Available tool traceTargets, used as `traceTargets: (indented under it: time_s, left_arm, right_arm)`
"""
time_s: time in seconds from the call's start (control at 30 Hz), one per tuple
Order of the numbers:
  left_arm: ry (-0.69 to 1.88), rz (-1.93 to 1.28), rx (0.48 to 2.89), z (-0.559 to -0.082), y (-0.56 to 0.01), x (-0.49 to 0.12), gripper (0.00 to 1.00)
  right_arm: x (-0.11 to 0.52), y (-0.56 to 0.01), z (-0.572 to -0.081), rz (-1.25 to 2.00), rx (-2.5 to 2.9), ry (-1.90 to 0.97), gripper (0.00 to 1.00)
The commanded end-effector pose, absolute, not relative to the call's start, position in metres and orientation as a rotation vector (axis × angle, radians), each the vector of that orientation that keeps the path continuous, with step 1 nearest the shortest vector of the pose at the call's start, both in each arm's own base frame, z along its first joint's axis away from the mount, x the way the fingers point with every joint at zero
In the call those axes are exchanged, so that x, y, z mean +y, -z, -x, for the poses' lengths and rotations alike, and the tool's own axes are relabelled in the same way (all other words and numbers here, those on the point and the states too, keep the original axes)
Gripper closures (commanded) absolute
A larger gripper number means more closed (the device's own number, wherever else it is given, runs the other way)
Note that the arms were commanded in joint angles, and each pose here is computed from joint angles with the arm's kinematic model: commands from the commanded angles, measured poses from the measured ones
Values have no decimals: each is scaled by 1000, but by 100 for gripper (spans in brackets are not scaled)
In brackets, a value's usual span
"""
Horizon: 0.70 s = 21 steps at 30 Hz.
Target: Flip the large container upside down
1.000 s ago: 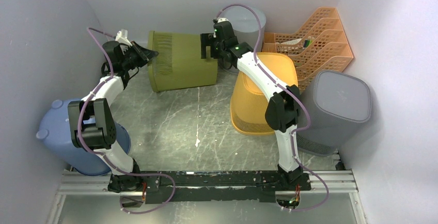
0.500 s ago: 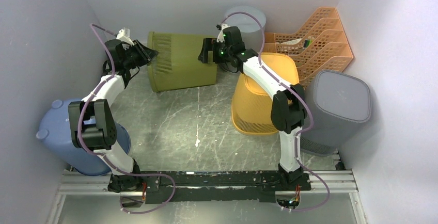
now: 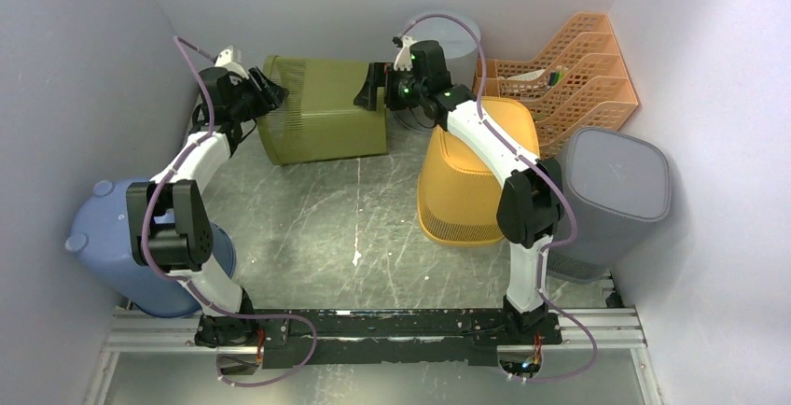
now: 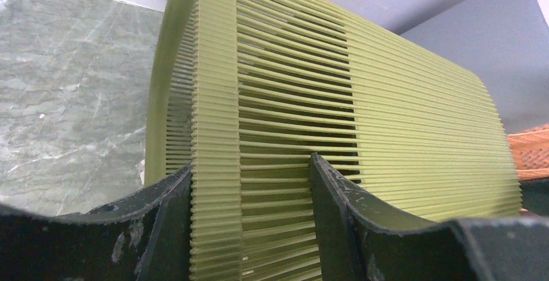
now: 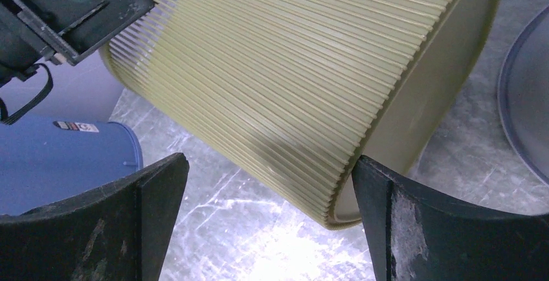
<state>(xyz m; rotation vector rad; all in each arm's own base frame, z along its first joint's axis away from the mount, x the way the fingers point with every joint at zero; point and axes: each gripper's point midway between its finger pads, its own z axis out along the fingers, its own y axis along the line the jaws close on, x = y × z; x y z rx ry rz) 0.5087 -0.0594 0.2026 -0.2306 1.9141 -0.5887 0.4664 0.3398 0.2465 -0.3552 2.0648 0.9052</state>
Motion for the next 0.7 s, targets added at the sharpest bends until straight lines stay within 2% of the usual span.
traceTargets:
  time_s: [0.0,0.33,0.67]
  left_arm:
    - [518,276,2452,-431,-58,-76,36]
    - [487,279,2478,-429,-46,-75,34]
    - [435,304,2546,-422,-20,-69,34]
  right_arm:
    - [373,-380,-430,528,1701,-1081,2]
    - [400,-428,-404,596,1599,-1092,2]
    - [430,-441,-388,670,1559,-1134,2]
